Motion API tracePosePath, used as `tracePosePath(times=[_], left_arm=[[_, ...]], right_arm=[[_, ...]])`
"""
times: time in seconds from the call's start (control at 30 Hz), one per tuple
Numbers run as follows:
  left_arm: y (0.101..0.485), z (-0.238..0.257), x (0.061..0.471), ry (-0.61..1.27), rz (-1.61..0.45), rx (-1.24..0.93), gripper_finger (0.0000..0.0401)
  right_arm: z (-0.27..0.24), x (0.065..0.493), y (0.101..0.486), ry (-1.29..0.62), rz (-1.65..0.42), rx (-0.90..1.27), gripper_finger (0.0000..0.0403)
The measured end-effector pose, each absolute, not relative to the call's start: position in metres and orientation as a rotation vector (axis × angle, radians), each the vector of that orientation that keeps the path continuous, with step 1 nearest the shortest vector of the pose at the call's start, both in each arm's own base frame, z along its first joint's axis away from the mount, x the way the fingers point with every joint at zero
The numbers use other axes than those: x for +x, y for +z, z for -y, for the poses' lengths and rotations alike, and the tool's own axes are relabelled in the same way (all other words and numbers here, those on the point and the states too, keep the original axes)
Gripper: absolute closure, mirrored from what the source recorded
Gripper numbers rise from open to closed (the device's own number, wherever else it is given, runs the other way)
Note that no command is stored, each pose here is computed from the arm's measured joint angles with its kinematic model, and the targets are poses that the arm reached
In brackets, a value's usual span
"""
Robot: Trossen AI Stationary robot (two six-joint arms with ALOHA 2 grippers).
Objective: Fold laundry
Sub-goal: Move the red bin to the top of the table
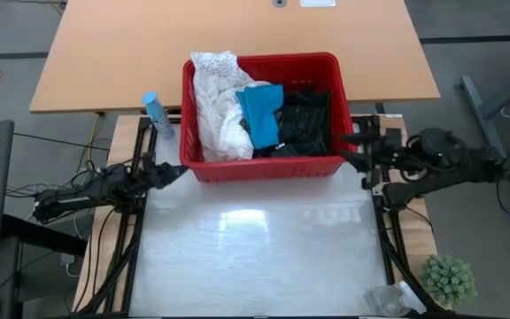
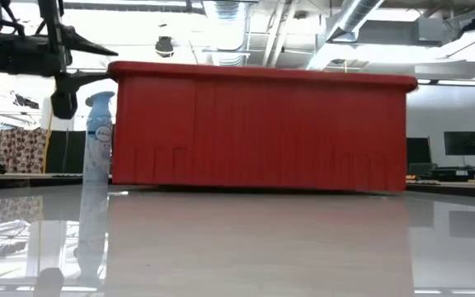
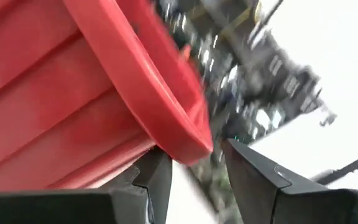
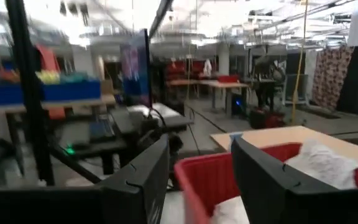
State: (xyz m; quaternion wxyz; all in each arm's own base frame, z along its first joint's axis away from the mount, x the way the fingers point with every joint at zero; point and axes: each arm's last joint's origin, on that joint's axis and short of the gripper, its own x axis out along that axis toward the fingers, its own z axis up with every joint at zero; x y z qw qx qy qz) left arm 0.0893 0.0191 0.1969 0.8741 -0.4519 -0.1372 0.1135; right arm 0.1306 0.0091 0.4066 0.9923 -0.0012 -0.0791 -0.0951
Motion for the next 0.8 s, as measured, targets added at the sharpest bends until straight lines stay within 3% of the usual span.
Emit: tracePosePath(times=[0.13,0.3,0.5,0.6,0.8], left_arm=[[0.204,-0.019,0.084,0.300,0.197,-0.916,0.0267],[0.196,-0.020,0.078,0.458,0.085,-0.932,0.0266],[0.191,-0.019,0.077,0.456,0.012,-0.959,0.0266],[0.175,-0.019,0.076,0.533,-0.115,-0.901,0.0266],[0.174,-0.018,0.076,0.487,-0.158,-0.897,0.0253]], right_arm=[[-0.010,0.150,0.411,-0.211,0.027,-0.070,0.0207],[-0.014,0.184,0.390,-0.145,-0.147,-0.015,0.0207],[-0.025,0.232,0.356,0.028,-0.335,-0.016,0.0207],[-0.028,0.252,0.335,0.056,-0.438,-0.023,0.0207],[-0.030,0.284,0.301,0.055,-0.550,-0.129,0.0207]])
